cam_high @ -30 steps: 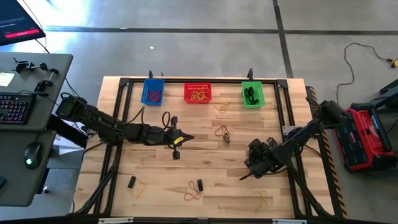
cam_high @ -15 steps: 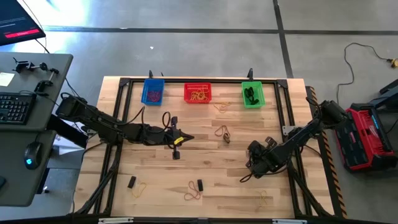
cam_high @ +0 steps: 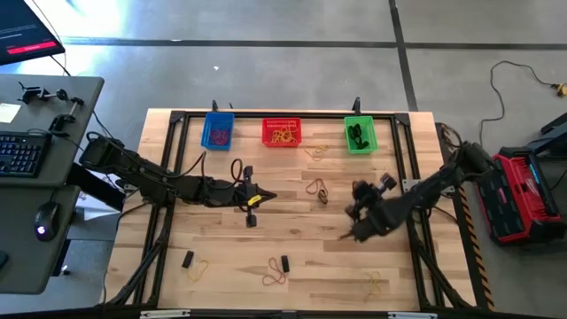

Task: Sort rubber bands into baskets
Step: Put the black rubberband into the green bin

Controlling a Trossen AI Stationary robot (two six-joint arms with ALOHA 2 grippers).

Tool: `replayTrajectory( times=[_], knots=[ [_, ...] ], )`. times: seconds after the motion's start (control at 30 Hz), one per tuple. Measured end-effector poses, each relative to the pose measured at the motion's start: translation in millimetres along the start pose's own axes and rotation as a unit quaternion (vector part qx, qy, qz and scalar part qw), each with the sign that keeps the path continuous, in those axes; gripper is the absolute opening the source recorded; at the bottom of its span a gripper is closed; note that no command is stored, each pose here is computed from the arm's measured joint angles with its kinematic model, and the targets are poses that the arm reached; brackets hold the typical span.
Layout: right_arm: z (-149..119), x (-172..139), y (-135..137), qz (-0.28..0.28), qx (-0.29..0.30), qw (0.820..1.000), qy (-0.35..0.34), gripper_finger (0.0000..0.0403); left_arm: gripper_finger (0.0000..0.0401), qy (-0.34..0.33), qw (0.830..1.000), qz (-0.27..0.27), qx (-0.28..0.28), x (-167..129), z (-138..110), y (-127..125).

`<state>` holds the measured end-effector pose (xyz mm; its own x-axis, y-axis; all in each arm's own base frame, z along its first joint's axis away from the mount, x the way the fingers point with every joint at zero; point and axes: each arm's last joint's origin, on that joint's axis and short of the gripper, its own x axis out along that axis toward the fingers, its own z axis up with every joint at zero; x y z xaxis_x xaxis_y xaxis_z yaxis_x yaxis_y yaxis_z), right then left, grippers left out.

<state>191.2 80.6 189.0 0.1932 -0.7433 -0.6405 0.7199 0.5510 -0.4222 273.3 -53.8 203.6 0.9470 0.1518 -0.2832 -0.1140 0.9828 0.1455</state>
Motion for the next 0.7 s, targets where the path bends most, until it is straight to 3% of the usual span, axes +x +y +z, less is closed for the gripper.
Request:
replayTrajectory(
  times=[0.13,0.27,0.57,0.7],
  knots=[
    [27,12,-20,-0.054,0.041,0.997,0.032,0.0,0.0,0.0,1.0,0.0,0.0,0,0,0],
    [51,29,-45,-0.081,0.046,0.994,0.052,0.0,0.0,0.0,1.0,0.0,0.001,0,0,0],
    [92,81,-106,-0.052,0.063,0.993,0.083,0.0,0.0,0.0,1.0,0.0,0.001,0,0,0],
    [103,110,-130,-0.065,0.086,0.991,0.073,0.0,0.0,0.0,1.0,0.0,0.001,0,0,0]
  ],
)
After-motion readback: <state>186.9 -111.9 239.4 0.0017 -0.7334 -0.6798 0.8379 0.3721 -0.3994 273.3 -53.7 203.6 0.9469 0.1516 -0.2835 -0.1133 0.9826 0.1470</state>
